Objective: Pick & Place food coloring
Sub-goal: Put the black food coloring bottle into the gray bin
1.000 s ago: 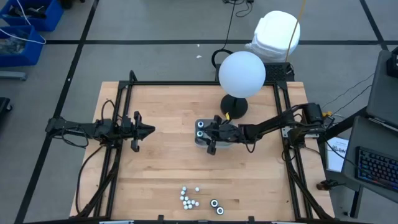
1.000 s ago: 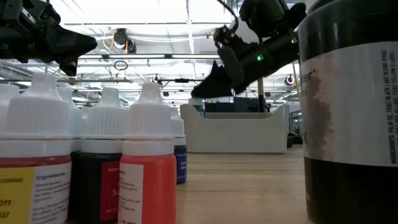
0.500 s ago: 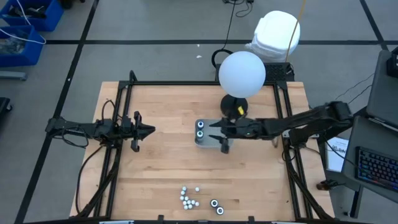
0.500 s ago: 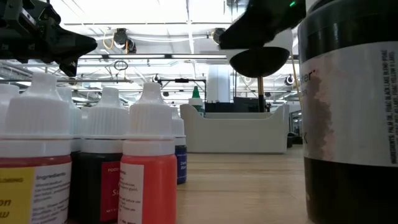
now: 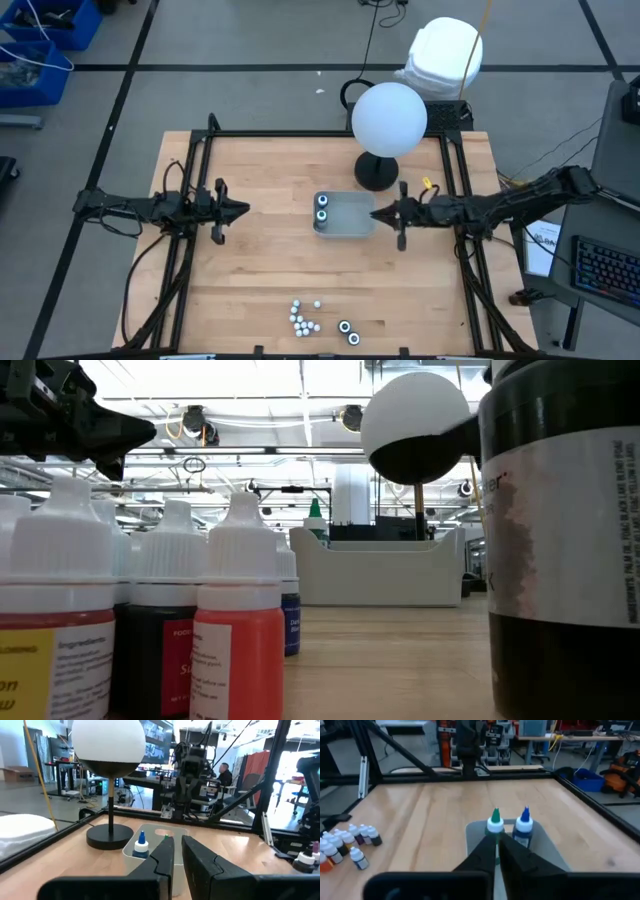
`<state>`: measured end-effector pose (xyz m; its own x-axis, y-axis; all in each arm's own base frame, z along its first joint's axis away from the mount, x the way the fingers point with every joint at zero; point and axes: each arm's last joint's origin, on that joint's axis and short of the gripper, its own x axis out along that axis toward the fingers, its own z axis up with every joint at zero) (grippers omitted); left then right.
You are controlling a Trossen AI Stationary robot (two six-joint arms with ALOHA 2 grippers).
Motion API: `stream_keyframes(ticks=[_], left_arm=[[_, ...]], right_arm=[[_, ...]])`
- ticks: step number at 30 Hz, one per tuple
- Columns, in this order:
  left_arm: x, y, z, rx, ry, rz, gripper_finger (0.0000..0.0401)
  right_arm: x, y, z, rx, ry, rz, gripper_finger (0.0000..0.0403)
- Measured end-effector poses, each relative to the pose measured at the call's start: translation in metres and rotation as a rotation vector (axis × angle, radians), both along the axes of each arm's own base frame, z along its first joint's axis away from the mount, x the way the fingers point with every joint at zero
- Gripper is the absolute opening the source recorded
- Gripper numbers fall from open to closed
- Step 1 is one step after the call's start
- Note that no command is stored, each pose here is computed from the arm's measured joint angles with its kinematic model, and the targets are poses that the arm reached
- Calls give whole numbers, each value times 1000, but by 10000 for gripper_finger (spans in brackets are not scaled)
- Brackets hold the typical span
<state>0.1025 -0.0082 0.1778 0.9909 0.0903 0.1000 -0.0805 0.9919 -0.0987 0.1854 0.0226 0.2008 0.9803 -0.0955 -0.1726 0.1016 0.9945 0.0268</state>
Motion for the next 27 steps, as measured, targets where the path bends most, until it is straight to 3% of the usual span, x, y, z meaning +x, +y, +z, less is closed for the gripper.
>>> stream_keyframes(ticks=[7, 13, 18, 23, 27], left_arm=[[0, 0, -10, 54, 110, 4, 40], [5, -4, -14, -92, 145, -85, 40], [18, -12, -16, -157, 163, -69, 25], [42, -31, 0, -146, 193, -133, 6], [84, -63, 25, -75, 314, -145, 5]], right_arm=[[-9, -1, -22, 3, -33, 22, 5], [-13, 1, -31, -22, -4, 39, 4], [-14, 1, -29, -81, -23, 53, 1], [-13, 1, -27, -119, -44, 61, 1], [-13, 3, -25, -123, -65, 108, 1]])
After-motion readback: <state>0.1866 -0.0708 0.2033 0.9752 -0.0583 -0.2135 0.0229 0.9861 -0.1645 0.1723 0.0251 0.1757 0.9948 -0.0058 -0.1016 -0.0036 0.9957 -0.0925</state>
